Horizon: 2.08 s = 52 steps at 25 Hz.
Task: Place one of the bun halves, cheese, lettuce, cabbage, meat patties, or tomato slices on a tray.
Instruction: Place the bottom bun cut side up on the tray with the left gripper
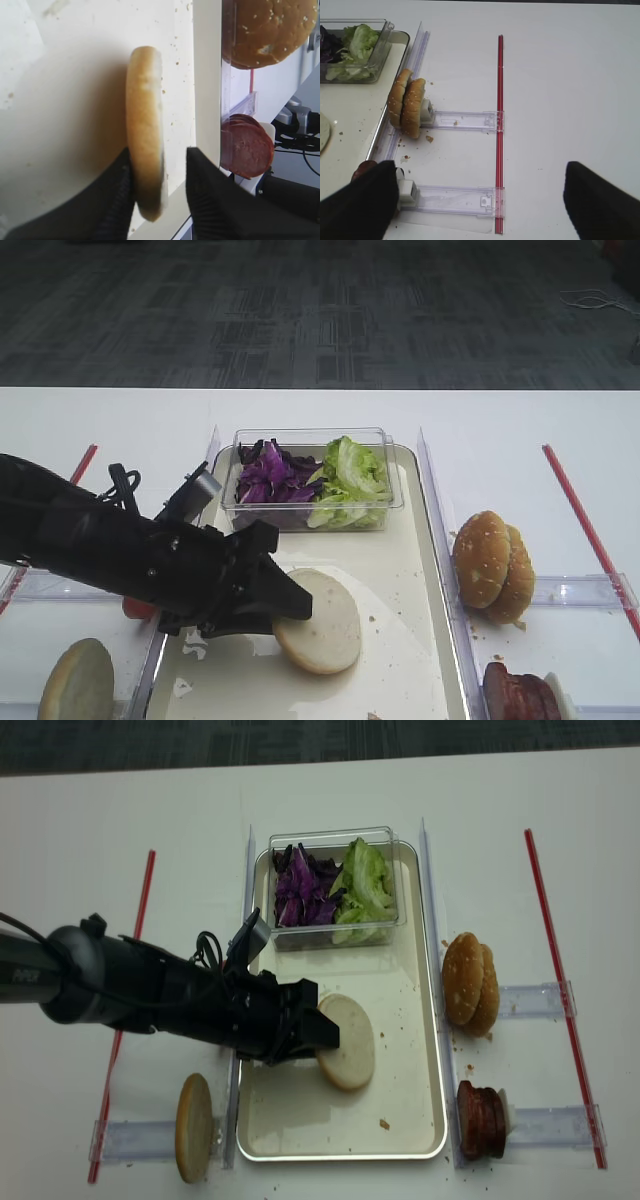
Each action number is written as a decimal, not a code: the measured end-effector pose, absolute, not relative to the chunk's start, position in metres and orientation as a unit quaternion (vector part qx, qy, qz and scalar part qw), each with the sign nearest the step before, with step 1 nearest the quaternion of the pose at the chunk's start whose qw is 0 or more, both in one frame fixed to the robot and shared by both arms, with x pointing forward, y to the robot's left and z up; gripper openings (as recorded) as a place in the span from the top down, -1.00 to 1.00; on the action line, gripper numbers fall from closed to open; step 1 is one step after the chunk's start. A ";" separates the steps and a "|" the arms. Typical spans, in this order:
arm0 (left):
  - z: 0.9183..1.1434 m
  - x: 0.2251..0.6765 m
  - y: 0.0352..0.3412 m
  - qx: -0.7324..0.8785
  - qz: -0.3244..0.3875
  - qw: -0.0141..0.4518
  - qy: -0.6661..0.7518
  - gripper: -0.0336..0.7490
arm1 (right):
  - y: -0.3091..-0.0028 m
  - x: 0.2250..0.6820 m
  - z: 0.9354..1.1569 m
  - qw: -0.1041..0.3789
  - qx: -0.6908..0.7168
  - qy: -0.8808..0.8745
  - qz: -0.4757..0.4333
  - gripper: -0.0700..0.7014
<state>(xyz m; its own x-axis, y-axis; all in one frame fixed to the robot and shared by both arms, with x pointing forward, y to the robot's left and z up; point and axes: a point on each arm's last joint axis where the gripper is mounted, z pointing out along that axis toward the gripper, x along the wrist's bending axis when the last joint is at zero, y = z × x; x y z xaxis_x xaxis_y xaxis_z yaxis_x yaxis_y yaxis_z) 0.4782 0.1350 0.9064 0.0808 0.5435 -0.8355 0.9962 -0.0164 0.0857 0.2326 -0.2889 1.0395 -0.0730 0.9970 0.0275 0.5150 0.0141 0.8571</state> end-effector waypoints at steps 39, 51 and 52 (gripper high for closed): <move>0.929 0.467 0.146 0.684 -0.271 0.318 0.598 -0.17 | -0.289 0.233 1.040 0.326 0.598 0.632 0.370 -0.89; 0.948 0.459 0.153 0.708 -0.251 0.297 0.589 -0.17 | -0.289 0.232 1.039 0.325 0.599 0.632 0.369 -0.89; 0.951 0.459 0.153 0.714 -0.250 0.290 0.587 -0.17 | -0.289 0.232 1.039 0.325 0.599 0.632 0.369 -0.89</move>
